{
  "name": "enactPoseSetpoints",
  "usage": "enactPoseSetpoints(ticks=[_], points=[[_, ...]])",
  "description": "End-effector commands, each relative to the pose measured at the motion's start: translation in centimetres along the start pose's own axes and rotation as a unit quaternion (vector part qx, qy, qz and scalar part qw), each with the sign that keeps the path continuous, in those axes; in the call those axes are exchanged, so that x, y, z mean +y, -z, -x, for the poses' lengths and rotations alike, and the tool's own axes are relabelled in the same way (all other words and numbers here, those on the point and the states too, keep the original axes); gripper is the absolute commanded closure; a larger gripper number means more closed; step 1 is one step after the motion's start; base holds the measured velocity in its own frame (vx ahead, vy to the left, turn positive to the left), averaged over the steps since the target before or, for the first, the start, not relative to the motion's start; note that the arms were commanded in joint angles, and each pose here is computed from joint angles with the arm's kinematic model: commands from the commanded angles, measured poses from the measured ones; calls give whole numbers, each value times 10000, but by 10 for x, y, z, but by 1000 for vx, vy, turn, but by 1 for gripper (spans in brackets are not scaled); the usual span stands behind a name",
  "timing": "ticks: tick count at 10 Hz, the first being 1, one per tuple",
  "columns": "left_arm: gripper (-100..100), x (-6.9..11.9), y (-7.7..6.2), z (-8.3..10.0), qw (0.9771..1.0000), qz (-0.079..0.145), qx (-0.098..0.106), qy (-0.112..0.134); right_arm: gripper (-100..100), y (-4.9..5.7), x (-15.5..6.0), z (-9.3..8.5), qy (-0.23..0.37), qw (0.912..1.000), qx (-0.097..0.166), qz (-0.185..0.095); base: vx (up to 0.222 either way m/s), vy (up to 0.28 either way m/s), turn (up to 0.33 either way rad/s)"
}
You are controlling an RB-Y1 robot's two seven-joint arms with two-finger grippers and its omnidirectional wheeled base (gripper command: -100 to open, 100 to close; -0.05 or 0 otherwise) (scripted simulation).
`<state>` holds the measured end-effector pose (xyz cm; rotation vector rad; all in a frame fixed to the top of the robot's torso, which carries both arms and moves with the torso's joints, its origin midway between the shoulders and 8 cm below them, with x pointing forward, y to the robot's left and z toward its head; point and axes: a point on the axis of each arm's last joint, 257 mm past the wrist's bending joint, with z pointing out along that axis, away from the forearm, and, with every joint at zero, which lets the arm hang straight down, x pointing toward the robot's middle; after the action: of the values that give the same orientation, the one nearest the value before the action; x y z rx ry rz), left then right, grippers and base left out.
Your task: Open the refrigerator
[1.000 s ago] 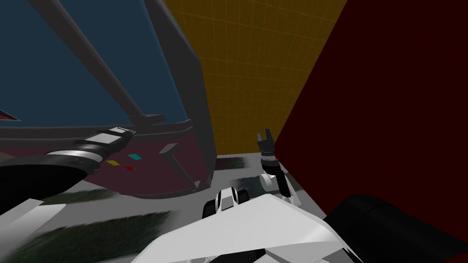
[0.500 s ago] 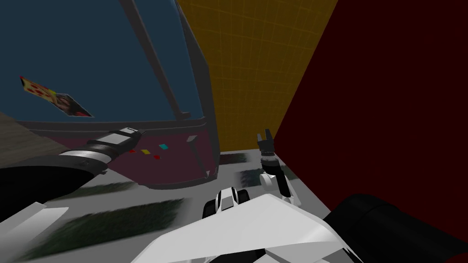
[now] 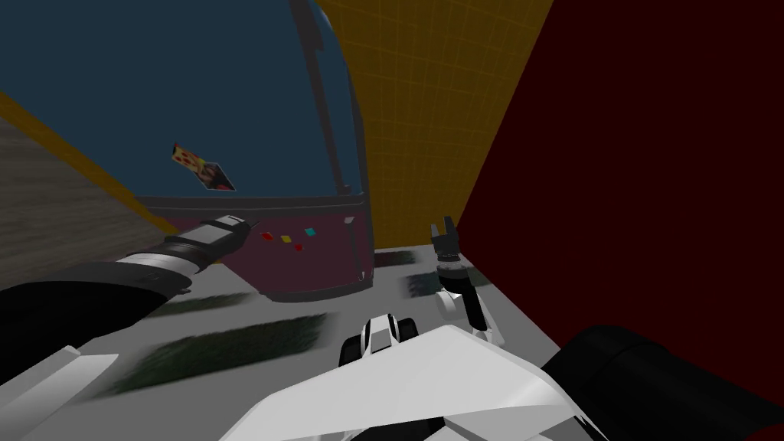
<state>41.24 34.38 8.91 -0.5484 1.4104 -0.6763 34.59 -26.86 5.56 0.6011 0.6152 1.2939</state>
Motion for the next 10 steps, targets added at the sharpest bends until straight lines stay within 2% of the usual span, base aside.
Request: enactPoseSetpoints(ticks=[1, 3, 5, 6, 10], points=[[100, -8, 2, -10, 9998, -126, 146, 40, 0, 0, 0, 0, 0, 10000, 0, 1, -199, 179, -24], [100, -22, 6, -28, 9986, -326, 394, 113, 0, 0, 0, 0, -1, 10000, 0, 1, -282, 211, -53], [100, -21, 5, -26, 9987, -317, 376, 103, 0, 0, 0, 0, 0, 10000, 0, 0, -162, 153, -18], [-100, -7, -1, -17, 9994, -159, 285, 115, 0, 0, 0, 0, -1, 10000, -1, -1, -19, 16, -1], [-100, 26, -12, 8, 9996, 225, 63, 135, 0, 0, 0, 0, -2, 10000, -2, 0, 45, -38, -12]])
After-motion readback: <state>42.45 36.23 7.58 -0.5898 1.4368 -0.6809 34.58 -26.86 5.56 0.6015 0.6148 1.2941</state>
